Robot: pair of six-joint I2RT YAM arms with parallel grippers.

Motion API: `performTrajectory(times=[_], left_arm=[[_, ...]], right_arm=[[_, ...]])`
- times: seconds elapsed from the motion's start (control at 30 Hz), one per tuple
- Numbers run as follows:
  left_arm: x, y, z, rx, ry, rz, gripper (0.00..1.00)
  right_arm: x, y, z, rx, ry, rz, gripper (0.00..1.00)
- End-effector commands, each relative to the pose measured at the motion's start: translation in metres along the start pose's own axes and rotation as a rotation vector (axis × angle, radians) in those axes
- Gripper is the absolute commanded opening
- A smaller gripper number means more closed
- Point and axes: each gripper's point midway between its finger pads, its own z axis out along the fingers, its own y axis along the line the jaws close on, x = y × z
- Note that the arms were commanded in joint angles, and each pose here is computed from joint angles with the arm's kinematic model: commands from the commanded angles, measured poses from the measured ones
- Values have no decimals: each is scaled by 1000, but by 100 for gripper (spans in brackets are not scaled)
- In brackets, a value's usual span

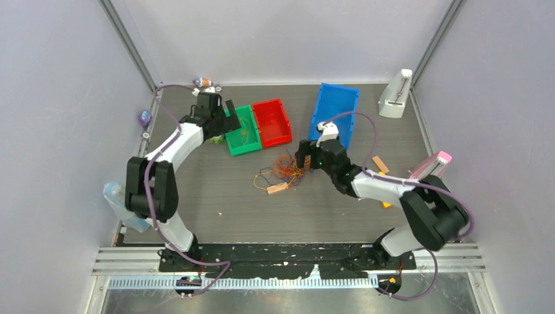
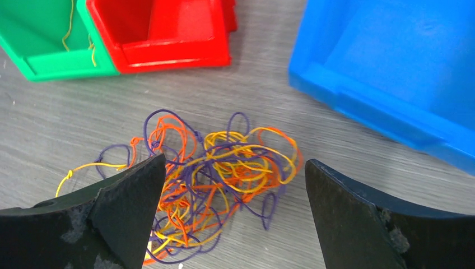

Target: Untangle the cables

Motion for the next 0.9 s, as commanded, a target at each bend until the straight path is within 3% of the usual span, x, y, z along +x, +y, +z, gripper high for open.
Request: performTrajectory(times=[0.0,0.07,0.13,0.17,0.2,0.23,0.3,0.37,0.53,0.73,0.87], left_arm=[[-20,-19,-48,118,-121,-3,94],[-12,-18,-65,135,-139,-1,97],[2,-24,-79,183,-135,8,98],[12,-28,-85,204,-130,18,98],[20,-33,-92,234,-134,32,97],[31,-40,-97,266,-129,50,96],[53,-58,-105,353,-118,112,94],[75,-74,-109,421,-109,182,93],[119,-114,-113,595,-80,340,91],[133,-148,-124,737,-129,472,90],[136,-148,-126,765,-207,509,90]], right_arm=[[18,35,22,-145,153,-7,100],[30,41,28,-171,213,1,99],[37,48,30,-203,241,13,87],[40,51,30,-223,254,18,67],[41,53,30,-233,257,21,55],[41,56,27,-257,256,24,33],[36,62,20,-297,230,31,14],[30,65,10,-331,199,33,7],[24,61,-16,-361,132,16,5],[36,66,-46,-467,116,-1,7],[23,67,-50,-480,52,-15,7]])
